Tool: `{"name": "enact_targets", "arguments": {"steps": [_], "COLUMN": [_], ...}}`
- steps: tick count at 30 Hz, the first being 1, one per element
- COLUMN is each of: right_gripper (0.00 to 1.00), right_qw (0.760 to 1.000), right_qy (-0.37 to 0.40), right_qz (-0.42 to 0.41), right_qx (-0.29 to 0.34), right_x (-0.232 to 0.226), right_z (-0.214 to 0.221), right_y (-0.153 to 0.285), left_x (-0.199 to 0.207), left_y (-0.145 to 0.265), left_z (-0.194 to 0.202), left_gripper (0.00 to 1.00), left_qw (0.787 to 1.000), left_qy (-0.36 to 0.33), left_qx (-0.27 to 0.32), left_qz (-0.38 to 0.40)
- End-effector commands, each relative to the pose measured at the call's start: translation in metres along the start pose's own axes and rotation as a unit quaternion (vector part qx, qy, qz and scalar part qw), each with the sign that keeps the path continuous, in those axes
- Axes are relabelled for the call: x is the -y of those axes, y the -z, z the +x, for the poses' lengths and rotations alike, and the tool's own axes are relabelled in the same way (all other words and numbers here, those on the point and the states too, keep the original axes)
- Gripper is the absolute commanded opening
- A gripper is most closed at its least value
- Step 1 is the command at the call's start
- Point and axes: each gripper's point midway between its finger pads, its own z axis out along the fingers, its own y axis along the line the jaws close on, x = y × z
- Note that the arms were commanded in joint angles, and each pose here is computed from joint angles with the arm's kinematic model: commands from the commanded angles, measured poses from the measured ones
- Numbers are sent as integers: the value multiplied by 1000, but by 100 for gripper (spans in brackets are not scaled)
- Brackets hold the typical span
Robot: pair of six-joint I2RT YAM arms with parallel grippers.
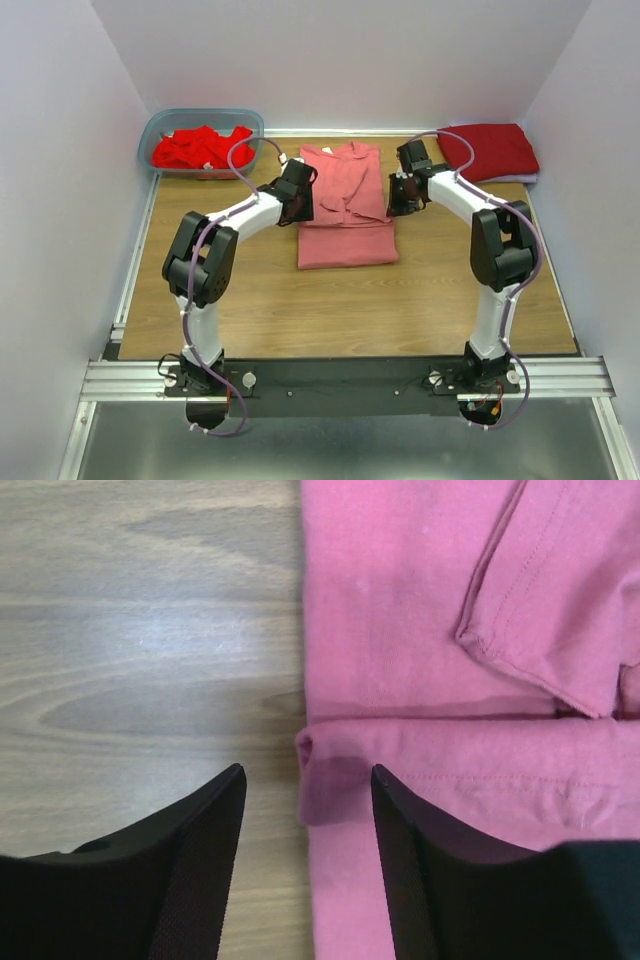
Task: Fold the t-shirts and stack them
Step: Fold the tshirt
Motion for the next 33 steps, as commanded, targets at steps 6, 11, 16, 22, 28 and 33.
{"name": "enact_targets", "arguments": {"steps": [6,11,16,22,28,33], "right_gripper": [40,38,21,11,9,9], "right_qw": [997,992,989,986,987,989], "right_qy": [28,36,28,22,19,28], "right_qz": [-24,-82,-136,-163,-157,-135], "right_qx": [65,83,58,36,33,49], "right_x": [-36,-75,-95,-103,-101,-97], "right_z": [-13,17,40,54,55,43], "right_y": [52,52,33,4,-13,-29], "left_x": [22,52,80,76,63,50], "left_y": [71,80,72,49,39,38], "left_z": [-32,11,63,111,145,166], "left_gripper": [63,48,40,34,34,34], "left_qw": [997,998,996,993,987,983], "left_qy": [12,-11,-49,-70,-95,-106], "left_qx": [77,49,0,-57,-111,-136], "left_qz": [25,48,77,80,72,61]}}
